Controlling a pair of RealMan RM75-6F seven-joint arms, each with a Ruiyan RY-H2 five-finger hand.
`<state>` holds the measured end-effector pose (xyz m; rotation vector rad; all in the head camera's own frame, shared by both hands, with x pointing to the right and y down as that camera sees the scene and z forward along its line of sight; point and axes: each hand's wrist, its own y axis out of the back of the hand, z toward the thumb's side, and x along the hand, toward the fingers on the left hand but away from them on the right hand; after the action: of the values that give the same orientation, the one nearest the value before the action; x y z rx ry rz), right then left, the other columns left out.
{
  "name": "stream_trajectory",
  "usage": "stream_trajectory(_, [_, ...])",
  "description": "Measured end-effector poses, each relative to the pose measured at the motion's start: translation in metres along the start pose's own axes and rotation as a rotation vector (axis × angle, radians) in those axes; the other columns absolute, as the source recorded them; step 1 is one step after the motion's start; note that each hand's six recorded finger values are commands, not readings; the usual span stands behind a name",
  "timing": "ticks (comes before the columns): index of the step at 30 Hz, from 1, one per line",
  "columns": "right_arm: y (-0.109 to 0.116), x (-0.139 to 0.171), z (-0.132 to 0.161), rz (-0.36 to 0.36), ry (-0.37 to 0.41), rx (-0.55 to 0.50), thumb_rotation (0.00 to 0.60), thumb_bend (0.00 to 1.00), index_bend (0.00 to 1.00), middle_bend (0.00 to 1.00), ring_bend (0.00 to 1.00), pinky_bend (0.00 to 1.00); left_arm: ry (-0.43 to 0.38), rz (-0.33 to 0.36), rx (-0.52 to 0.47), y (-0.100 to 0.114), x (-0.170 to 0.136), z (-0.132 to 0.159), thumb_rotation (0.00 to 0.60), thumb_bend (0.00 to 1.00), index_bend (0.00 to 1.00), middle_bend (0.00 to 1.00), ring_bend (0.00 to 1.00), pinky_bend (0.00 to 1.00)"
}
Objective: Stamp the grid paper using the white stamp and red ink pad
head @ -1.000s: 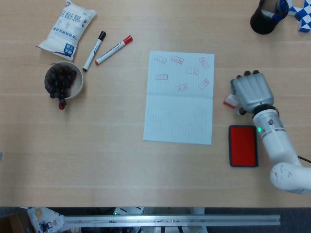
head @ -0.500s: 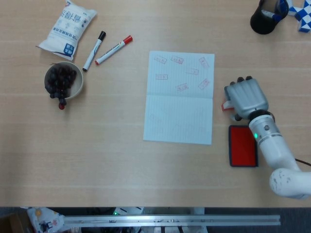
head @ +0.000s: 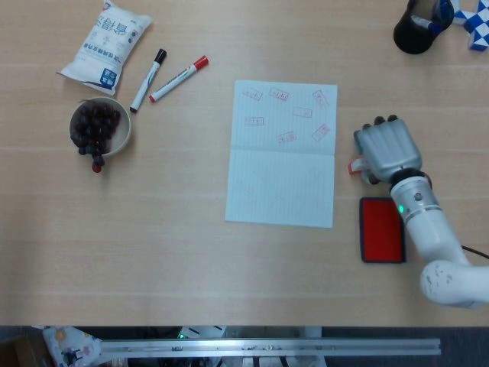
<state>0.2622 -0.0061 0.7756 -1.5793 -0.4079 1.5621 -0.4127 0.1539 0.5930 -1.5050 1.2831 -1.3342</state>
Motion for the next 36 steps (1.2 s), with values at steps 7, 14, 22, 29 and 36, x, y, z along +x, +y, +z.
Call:
stream_trajectory(7, [-0.0005, 0.0009, -0.0003, 0.007, -0.005, 0.0, 0.6, 0.26, 0.49, 0.42, 0.27, 0.29, 0.001, -0.003, 0.003, -0.001, -0.0002, -0.0008, 0.6, 0.17, 0.15, 0.12, 0.16, 0.1])
stream_trajectory(14, [-0.0015, 0.0002, 0.0007, 0.013, -0.004, 0.004, 0.6, 0.26, 0.49, 0.42, 0.27, 0.29, 0.004, 0.001, 0.002, -0.0001, -0.0007, -0.0013, 0.6, 0.17, 0.15, 0.12, 0.16, 0.1])
stream_trajectory(22, [-0.0032, 0.0006, 0.0008, 0.018, -0.005, 0.007, 0.6, 0.29, 0.52, 0.43, 0.27, 0.29, 0.007, -0.002, 0.004, -0.0009, -0.0004, -0.0022, 0.6, 0.17, 0.14, 0.12, 0.16, 0.1])
stream_trajectory(29, [-0.003, 0.0001, 0.0003, 0.021, -0.008, 0.012, 0.6, 0.32, 0.55, 0.43, 0.27, 0.29, 0.009, -0.004, 0.008, -0.0019, -0.0005, -0.003, 0.6, 0.17, 0.15, 0.12, 0.16, 0.1])
stream_trajectory(36, [-0.0009, 0.0025, 0.0025, 0.018, 0.005, 0.009, 0.6, 0.37, 0.59, 0.46, 0.27, 0.29, 0.014, 0.0, 0.007, -0.0002, -0.0012, -0.004, 0.6, 0.17, 0.15, 0.12, 0.16, 0.1])
